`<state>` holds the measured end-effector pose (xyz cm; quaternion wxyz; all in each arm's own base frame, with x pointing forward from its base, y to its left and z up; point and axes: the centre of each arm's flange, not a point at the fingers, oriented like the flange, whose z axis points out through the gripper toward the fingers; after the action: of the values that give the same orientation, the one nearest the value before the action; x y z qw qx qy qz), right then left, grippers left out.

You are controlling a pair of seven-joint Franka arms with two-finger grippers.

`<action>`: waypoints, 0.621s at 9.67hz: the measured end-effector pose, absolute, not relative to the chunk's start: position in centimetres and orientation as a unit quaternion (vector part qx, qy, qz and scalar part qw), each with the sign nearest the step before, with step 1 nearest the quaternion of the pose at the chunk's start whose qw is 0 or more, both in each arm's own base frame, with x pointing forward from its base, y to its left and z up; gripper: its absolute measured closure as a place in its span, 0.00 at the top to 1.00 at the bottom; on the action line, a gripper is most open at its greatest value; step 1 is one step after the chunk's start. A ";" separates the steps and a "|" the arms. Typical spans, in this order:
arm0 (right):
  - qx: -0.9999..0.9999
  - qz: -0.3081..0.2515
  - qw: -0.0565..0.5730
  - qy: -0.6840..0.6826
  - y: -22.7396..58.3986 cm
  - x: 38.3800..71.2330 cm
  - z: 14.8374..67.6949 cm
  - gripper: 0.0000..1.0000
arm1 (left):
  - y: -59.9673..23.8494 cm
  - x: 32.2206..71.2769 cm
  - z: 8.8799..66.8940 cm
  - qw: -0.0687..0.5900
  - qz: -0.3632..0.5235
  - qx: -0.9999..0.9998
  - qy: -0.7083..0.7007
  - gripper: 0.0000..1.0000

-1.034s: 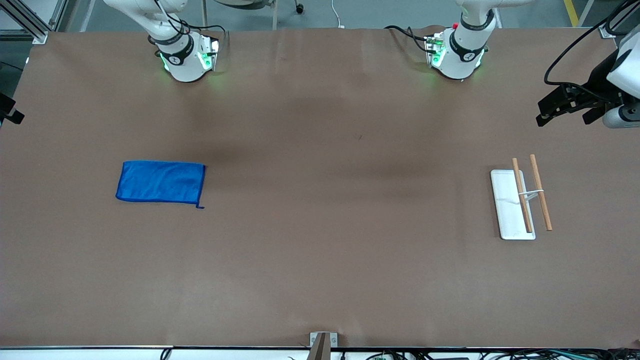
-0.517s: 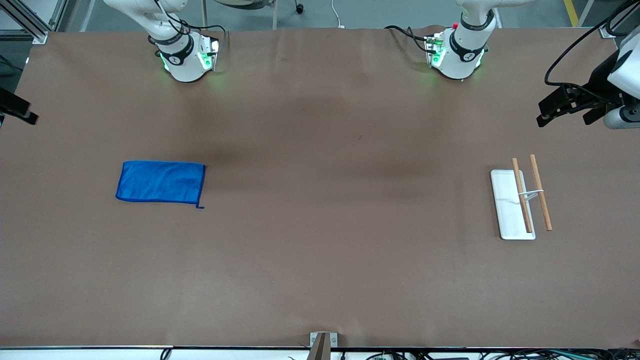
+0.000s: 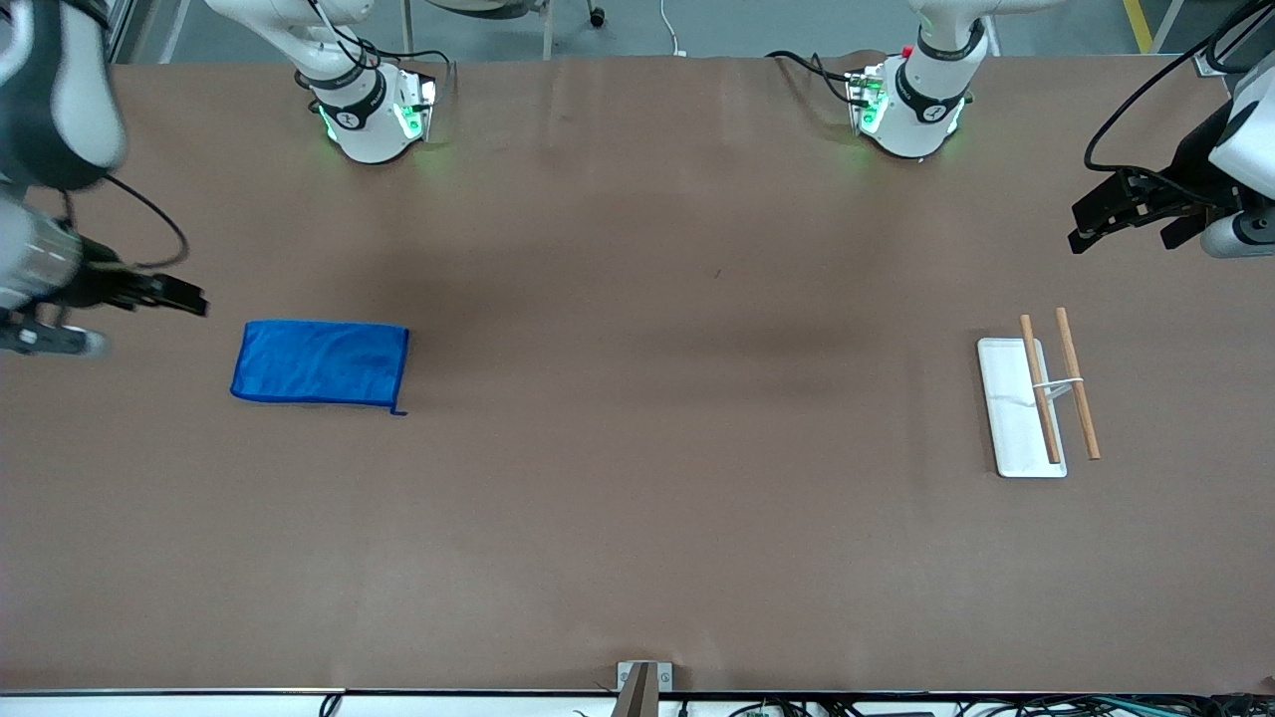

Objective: Right arm passes towel to left arm to hang
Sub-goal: 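Lower the right gripper onto the blue towel edge and close it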

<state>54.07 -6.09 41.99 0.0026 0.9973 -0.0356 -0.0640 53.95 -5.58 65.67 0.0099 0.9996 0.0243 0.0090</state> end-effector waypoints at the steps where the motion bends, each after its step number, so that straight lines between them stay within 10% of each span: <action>1: 0.998 -0.057 0.003 -0.028 -5.6 53.3 37.7 1.00 | -5.6 54.0 65.6 0.010 0.008 1.000 0.024 1.00; 6: 1.000 0.000 0.006 0.004 -4.1 49.5 22.3 0.99 | -5.5 54.1 65.5 0.010 0.007 1.000 0.024 1.00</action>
<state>49.48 -4.12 22.26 0.0055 1.0000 0.0042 0.0002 54.07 -5.51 65.49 0.0099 0.9996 0.0245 0.0074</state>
